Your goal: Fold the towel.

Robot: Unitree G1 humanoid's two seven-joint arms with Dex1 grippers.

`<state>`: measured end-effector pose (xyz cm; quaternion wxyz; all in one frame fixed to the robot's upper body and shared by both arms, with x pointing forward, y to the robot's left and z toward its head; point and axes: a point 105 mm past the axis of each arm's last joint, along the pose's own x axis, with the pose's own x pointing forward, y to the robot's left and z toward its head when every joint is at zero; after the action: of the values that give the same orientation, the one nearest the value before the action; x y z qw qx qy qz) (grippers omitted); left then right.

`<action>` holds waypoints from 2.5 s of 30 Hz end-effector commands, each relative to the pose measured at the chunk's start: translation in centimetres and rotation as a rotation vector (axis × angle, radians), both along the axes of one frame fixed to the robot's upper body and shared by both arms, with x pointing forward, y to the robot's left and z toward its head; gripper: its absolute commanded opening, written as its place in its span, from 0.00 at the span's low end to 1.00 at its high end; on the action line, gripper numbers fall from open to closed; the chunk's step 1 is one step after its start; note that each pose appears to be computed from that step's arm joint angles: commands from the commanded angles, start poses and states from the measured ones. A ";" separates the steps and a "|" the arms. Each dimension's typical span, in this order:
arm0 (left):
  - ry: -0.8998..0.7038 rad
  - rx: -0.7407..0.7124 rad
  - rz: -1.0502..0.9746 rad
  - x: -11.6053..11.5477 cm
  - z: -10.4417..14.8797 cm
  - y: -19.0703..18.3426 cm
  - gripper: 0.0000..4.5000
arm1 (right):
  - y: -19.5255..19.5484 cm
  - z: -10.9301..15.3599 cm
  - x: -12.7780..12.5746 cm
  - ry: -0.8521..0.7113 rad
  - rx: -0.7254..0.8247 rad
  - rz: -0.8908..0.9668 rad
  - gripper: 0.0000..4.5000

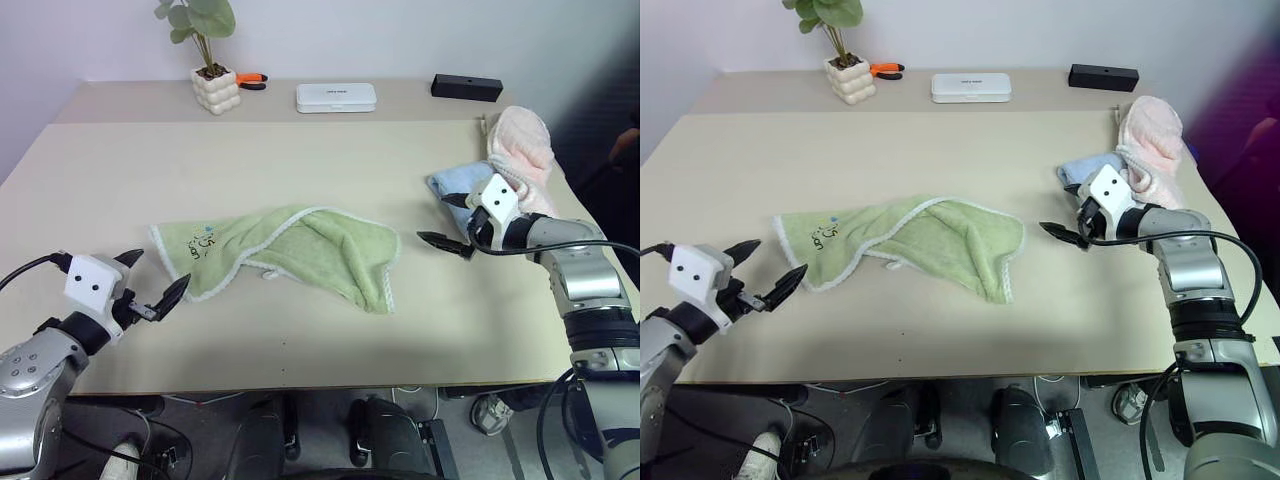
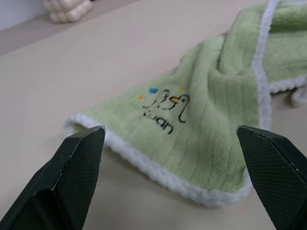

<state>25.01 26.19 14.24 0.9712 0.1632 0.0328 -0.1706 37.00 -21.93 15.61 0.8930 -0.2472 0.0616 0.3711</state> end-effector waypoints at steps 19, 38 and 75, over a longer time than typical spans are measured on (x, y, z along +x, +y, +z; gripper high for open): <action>0.105 0.217 -0.174 -1.3 -1.8 -3.6 1.00 | 4.1 0.4 0.3 -0.046 0.031 0.099 1.00; 0.192 0.223 -0.170 1.0 -4.5 -0.9 0.37 | 4.8 1.0 -1.3 -0.051 0.070 0.087 1.00; 0.160 0.247 -0.132 -0.7 -3.4 -0.1 0.00 | 5.7 -2.5 3.0 0.272 0.096 -0.033 0.01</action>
<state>24.13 25.91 9.48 0.9228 0.2561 0.1430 -0.2498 39.47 -16.17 11.24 0.8885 -0.1326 0.1985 0.3920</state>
